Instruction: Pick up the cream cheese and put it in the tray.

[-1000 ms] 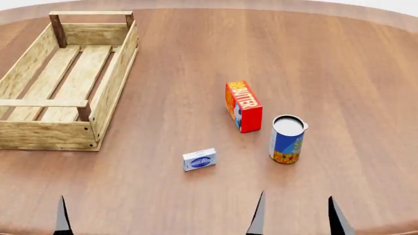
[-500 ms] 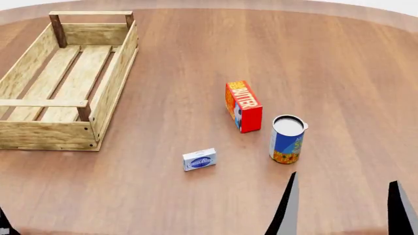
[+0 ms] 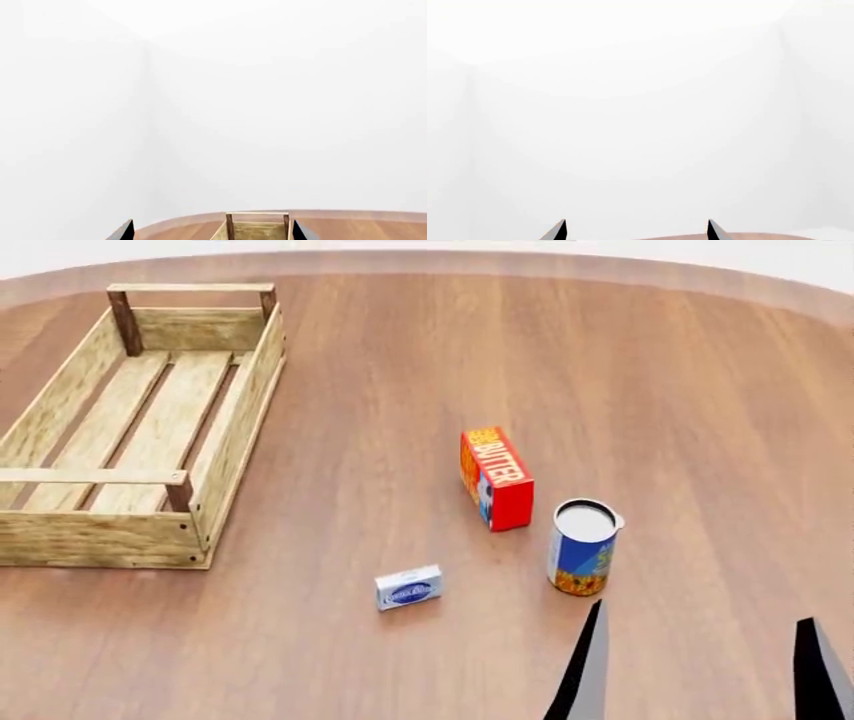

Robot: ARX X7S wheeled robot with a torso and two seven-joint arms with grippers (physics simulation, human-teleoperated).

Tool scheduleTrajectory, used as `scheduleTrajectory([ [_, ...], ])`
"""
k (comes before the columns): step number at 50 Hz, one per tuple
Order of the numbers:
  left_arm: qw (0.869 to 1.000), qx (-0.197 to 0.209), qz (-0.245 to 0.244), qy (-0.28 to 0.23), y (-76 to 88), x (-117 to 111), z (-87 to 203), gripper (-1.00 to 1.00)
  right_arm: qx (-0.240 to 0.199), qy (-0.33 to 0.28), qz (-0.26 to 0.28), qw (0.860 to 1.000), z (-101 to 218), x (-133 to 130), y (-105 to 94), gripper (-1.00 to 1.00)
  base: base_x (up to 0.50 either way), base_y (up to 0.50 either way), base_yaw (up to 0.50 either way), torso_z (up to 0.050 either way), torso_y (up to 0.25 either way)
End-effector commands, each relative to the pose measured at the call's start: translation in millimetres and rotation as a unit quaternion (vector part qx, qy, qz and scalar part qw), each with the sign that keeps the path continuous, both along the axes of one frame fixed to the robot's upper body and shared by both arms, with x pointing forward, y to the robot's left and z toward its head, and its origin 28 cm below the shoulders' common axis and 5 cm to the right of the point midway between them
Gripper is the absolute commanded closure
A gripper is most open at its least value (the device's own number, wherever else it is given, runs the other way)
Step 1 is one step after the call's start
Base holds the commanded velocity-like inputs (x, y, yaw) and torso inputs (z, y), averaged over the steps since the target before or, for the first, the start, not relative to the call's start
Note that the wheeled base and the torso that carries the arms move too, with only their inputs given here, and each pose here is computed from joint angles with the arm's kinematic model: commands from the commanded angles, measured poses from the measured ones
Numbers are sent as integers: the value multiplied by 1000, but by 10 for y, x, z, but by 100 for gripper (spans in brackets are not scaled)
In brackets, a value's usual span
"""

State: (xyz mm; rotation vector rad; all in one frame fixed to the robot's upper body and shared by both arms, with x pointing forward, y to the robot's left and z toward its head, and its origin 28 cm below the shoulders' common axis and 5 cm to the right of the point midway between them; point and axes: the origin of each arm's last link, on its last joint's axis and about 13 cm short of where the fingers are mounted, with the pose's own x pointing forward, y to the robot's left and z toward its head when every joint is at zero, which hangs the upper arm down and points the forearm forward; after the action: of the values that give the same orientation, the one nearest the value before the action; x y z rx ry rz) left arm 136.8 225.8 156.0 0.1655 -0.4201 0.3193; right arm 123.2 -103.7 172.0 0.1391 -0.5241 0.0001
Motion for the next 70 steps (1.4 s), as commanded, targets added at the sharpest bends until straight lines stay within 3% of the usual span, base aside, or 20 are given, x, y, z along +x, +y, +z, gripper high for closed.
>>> scheduleTrajectory([
  [1,1000,5,7,8,24,27,-41,-100,-1,-17,-15,1000,26,36,-41,-100,0,0,0,50,0],
  [29,999,-1,35,3,47,-28,36,-100,31,-36,-6,999,132,-59,-68,-100,0,0,0,50,0],
  [35,999,1,33,1,49,-24,26,-100,39,-36,-7,999,140,-67,-78,-100,0,53,0,3,0],
  [70,1000,1,25,-3,47,-19,12,-100,42,-37,-8,998,139,-63,-81,-100,0,500,0,0,0],
])
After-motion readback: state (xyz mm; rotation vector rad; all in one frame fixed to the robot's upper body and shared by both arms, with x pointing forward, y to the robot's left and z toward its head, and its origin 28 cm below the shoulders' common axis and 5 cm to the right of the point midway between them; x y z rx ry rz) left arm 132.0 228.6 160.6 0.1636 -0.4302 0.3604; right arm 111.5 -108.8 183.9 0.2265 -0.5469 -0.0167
